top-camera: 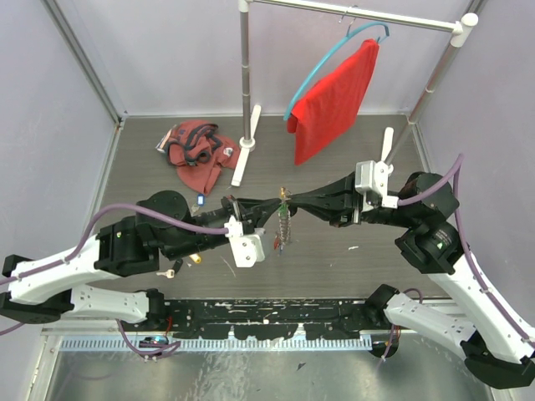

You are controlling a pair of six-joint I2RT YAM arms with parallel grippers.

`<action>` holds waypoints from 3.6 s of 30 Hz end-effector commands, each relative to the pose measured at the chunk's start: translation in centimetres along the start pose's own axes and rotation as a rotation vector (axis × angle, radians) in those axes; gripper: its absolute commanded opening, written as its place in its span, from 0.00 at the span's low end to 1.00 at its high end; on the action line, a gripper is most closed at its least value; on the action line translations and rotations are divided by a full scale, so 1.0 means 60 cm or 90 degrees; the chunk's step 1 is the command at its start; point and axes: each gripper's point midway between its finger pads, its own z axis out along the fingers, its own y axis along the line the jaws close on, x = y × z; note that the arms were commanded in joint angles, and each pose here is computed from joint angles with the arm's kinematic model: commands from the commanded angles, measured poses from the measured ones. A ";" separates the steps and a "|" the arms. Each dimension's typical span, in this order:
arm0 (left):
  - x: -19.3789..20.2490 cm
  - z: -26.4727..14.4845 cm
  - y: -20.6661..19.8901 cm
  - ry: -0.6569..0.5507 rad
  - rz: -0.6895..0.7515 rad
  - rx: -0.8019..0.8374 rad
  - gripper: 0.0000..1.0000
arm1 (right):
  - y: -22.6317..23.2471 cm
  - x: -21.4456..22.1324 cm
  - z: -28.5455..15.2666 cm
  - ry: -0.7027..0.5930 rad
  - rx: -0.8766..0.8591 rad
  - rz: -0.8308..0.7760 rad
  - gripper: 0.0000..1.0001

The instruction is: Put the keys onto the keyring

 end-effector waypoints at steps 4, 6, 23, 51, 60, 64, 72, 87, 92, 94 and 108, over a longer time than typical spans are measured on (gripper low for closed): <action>-0.010 -0.008 -0.005 -0.027 -0.026 0.001 0.03 | -0.040 -0.081 -0.011 -0.106 0.095 -0.077 0.01; -0.011 -0.009 -0.003 -0.028 -0.030 -0.006 0.02 | -0.041 -0.079 -0.012 -0.105 0.098 -0.078 0.01; -0.023 -0.020 0.009 -0.057 -0.048 -0.029 0.00 | -0.045 -0.075 -0.018 -0.101 0.117 -0.087 0.01; -0.039 -0.032 0.028 -0.090 -0.077 -0.064 0.35 | -0.020 -0.066 -0.002 -0.093 0.033 -0.116 0.01; -0.074 -0.049 0.035 -0.151 -0.098 -0.055 0.40 | 0.009 -0.051 -0.002 -0.072 -0.039 -0.158 0.01; -0.075 -0.040 0.024 -0.151 -0.098 -0.034 0.41 | 0.024 -0.055 -0.002 -0.083 -0.072 -0.167 0.01; -0.077 -0.022 0.004 -0.149 -0.096 0.000 0.41 | 0.038 -0.065 -0.005 -0.098 -0.098 -0.179 0.01; -0.070 -0.014 0.000 -0.136 -0.088 0.005 0.13 | 0.051 -0.068 -0.010 -0.105 -0.121 -0.192 0.01; -0.065 -0.014 0.003 -0.127 -0.088 -0.002 0.00 | 0.055 -0.064 -0.010 -0.100 -0.133 -0.197 0.01; -0.062 -0.013 0.004 -0.119 -0.087 -0.003 0.00 | 0.057 -0.060 -0.010 -0.090 -0.140 -0.201 0.01; -0.024 -0.027 0.002 -0.010 -0.065 0.026 0.00 | 0.054 -0.026 -0.025 0.030 -0.157 -0.209 0.39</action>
